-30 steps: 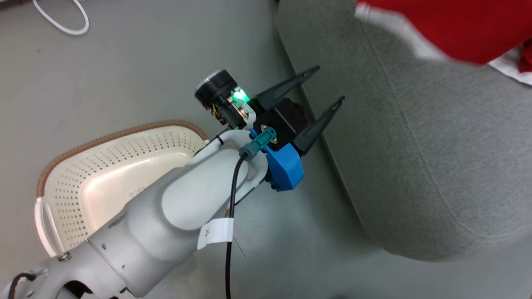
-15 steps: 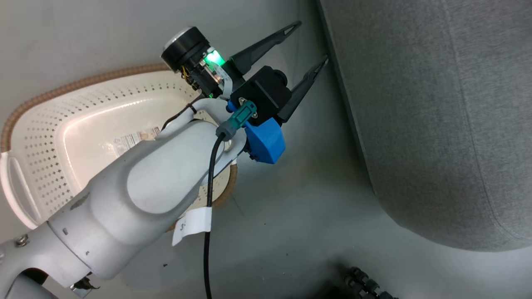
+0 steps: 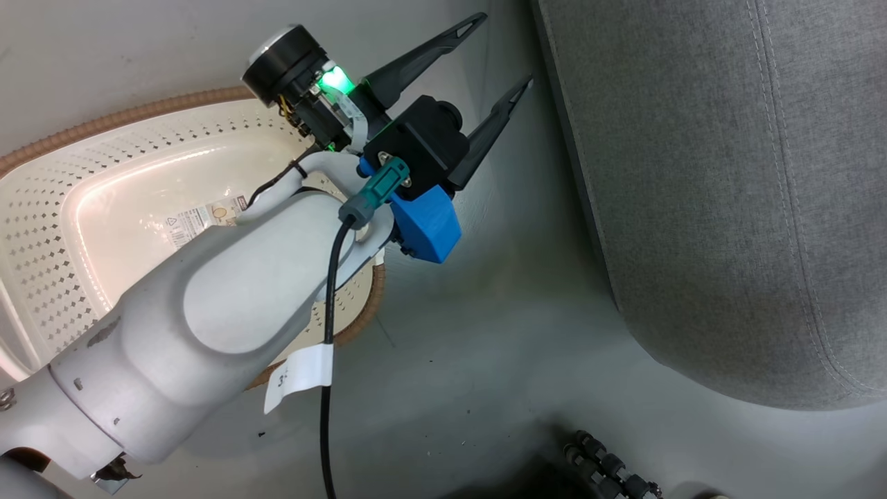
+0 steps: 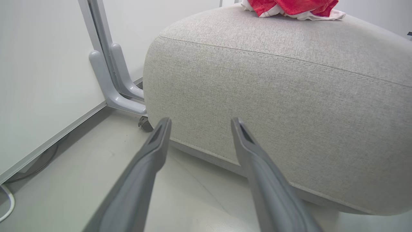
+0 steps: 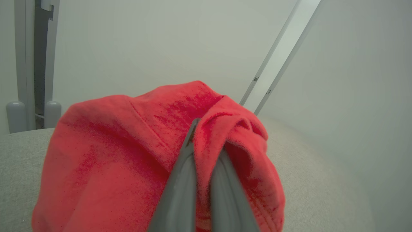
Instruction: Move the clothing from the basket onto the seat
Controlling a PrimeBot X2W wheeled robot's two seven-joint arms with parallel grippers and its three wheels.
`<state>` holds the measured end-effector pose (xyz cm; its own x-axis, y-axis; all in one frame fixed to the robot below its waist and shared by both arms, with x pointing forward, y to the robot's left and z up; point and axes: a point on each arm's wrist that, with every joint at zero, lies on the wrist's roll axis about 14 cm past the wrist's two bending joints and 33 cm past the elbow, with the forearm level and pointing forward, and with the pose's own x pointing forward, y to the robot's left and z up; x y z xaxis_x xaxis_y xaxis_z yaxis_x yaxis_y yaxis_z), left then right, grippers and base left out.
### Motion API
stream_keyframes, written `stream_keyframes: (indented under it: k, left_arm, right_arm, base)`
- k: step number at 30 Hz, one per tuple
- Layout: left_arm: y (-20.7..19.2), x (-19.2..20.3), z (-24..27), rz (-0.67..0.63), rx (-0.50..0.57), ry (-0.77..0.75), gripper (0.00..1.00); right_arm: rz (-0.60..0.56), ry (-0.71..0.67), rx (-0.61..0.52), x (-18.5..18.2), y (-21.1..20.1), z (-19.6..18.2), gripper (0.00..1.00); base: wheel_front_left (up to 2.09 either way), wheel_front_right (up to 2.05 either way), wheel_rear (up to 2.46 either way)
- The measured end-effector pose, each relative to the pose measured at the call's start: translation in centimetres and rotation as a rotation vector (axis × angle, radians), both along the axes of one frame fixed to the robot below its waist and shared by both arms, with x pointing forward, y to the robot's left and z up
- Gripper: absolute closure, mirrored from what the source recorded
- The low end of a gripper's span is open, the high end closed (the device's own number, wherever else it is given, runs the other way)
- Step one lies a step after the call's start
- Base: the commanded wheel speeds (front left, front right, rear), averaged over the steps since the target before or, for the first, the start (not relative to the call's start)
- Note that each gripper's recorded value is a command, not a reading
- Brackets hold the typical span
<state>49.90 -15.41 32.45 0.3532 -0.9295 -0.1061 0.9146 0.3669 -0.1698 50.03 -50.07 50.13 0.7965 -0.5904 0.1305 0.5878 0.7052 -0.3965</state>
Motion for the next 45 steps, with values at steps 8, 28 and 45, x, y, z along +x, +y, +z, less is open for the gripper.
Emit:
stream_keyframes:
  k: [8,28,45]
  left_arm:
    - [0.3,0.2,0.2,0.005,0.007,-0.006,0.00]
    - [0.2,-1.7,7.7,0.052,-0.055,-0.073,0.00]
    - [9.4,0.3,17.2,0.464,-0.129,-0.175,0.00]
  right_arm:
    - [-0.040,0.056,0.076,-1.6,0.1,-3.5,0.99]
    - [-0.078,0.036,0.097,-12.7,0.8,0.0,0.00]
    - [0.378,-0.147,0.111,-6.5,14.4,5.8,0.00]
  base:
    - [0.00,0.00,0.00]
    - [0.00,0.00,0.00]
    - [0.00,0.00,0.00]
